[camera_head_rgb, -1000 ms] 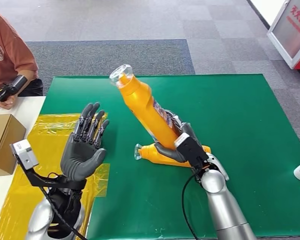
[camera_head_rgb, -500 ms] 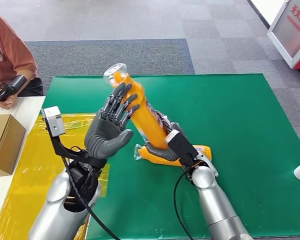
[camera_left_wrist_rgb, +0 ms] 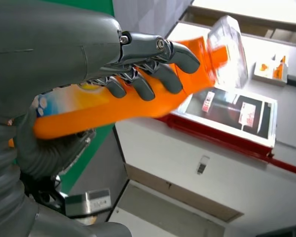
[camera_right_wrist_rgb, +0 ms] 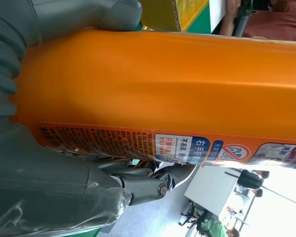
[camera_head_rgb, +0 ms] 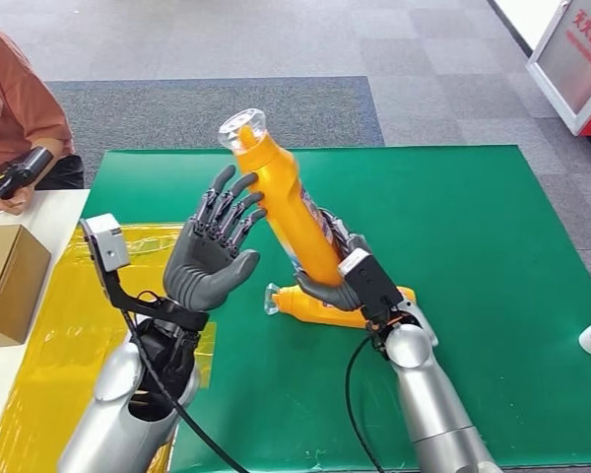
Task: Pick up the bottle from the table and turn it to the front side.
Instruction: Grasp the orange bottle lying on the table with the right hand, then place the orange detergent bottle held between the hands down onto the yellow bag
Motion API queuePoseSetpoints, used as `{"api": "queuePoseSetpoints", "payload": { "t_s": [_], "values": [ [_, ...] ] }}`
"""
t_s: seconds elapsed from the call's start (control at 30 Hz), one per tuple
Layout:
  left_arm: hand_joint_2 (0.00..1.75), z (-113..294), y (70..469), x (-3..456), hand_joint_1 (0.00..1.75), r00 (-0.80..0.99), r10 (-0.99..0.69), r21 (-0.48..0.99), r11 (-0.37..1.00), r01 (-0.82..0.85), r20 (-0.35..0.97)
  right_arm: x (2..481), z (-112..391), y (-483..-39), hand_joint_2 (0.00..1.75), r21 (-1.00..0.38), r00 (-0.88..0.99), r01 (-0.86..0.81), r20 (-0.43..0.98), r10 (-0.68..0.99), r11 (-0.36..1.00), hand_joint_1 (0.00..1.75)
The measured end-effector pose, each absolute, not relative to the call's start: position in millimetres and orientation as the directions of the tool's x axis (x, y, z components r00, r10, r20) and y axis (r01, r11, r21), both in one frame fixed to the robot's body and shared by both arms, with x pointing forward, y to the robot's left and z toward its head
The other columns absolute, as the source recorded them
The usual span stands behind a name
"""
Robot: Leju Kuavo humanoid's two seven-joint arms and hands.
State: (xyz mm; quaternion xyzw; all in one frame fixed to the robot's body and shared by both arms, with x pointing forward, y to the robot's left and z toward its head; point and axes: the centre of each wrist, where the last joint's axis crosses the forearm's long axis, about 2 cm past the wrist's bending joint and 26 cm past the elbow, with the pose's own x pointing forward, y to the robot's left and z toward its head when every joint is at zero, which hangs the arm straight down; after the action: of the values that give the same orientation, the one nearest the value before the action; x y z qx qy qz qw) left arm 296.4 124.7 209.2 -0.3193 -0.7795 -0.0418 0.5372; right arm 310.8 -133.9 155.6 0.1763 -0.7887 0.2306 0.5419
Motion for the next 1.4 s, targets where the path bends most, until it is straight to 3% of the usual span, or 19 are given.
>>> {"api": "queuePoseSetpoints", "payload": {
  "t_s": [0.6,1.4],
  "values": [
    [1.75,191.8,148.6,306.5,0.00,-0.208,0.436,-0.321,0.847,0.423,0.876,312.5,161.5,-137.4,1.75,-0.168,-0.364,-0.511,0.931,-0.035,0.843,1.75],
    [1.75,204.5,145.7,321.8,0.00,-0.220,0.427,-0.303,0.848,0.435,0.877,312.5,167.1,-137.3,1.75,-0.157,-0.376,-0.518,0.925,-0.059,0.841,1.75]
  ]
}}
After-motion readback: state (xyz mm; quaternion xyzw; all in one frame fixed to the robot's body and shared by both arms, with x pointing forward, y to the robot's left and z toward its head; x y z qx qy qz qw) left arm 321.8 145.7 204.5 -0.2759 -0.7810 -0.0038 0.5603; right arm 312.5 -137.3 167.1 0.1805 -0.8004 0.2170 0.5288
